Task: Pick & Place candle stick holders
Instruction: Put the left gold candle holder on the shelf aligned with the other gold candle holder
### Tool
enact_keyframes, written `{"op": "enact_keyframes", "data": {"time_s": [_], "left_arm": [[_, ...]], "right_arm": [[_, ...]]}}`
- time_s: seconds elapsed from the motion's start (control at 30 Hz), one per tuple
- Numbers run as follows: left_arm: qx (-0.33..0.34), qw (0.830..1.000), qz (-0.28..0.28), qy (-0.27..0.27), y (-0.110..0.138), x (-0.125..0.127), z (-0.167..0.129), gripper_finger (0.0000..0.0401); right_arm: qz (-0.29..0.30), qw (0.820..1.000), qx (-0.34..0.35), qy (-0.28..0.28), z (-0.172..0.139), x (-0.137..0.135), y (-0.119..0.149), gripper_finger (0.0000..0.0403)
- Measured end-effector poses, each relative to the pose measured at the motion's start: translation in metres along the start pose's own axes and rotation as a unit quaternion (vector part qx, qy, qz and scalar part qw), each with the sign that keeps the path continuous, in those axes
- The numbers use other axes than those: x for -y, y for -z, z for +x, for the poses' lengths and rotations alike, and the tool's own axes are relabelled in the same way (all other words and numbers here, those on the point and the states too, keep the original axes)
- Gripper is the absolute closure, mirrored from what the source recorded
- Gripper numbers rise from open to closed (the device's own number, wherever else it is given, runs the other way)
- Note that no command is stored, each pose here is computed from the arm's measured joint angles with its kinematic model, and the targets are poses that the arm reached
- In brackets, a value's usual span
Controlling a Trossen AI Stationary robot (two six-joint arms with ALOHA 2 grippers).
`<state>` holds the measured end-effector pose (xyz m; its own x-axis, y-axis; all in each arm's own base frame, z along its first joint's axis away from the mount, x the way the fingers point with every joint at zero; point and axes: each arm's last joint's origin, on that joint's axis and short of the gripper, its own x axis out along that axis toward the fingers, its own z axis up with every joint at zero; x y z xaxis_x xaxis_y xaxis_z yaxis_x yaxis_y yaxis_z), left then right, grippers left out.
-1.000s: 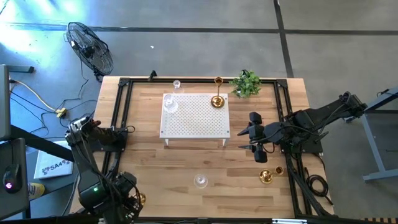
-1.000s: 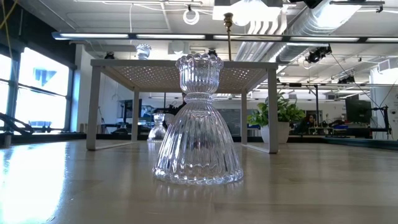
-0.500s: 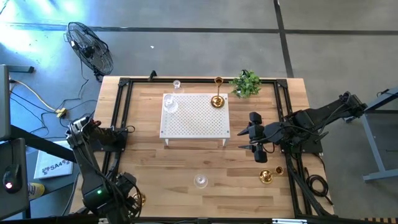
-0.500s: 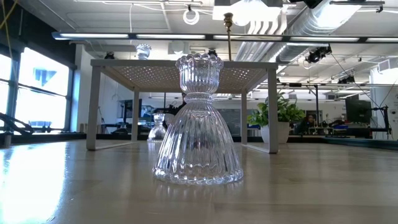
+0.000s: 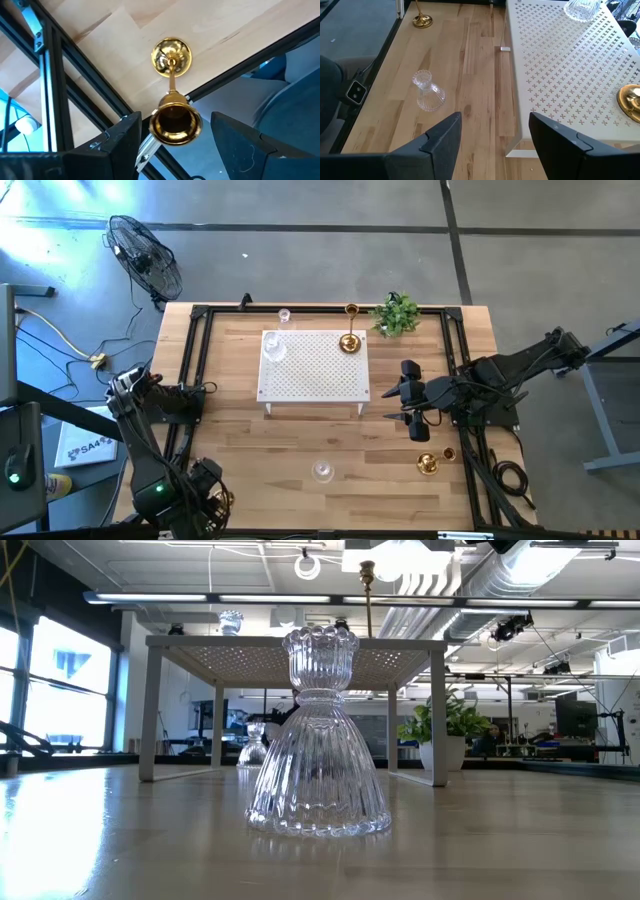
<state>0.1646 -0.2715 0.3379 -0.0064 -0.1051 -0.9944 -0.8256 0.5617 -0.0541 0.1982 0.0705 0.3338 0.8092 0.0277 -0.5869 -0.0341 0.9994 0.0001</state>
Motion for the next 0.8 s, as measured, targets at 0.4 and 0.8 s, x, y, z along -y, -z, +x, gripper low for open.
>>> {"op": "enact_keyframes", "data": {"time_s": [0.4,0.8], "left_arm": [[-0.004,1.0,0.005,-0.003,0.0,0.003,0.018,0.0168],[0.007,1.0,0.004,0.007,0.0,0.004,0.018,0.0168]], "right_arm": [[0.0,1.0,0.0,0.0,0.0,0.0,0.0,0.0178],[0.0,1.0,0.0,0.0,0.0,0.0,0.0,0.0178]]}}
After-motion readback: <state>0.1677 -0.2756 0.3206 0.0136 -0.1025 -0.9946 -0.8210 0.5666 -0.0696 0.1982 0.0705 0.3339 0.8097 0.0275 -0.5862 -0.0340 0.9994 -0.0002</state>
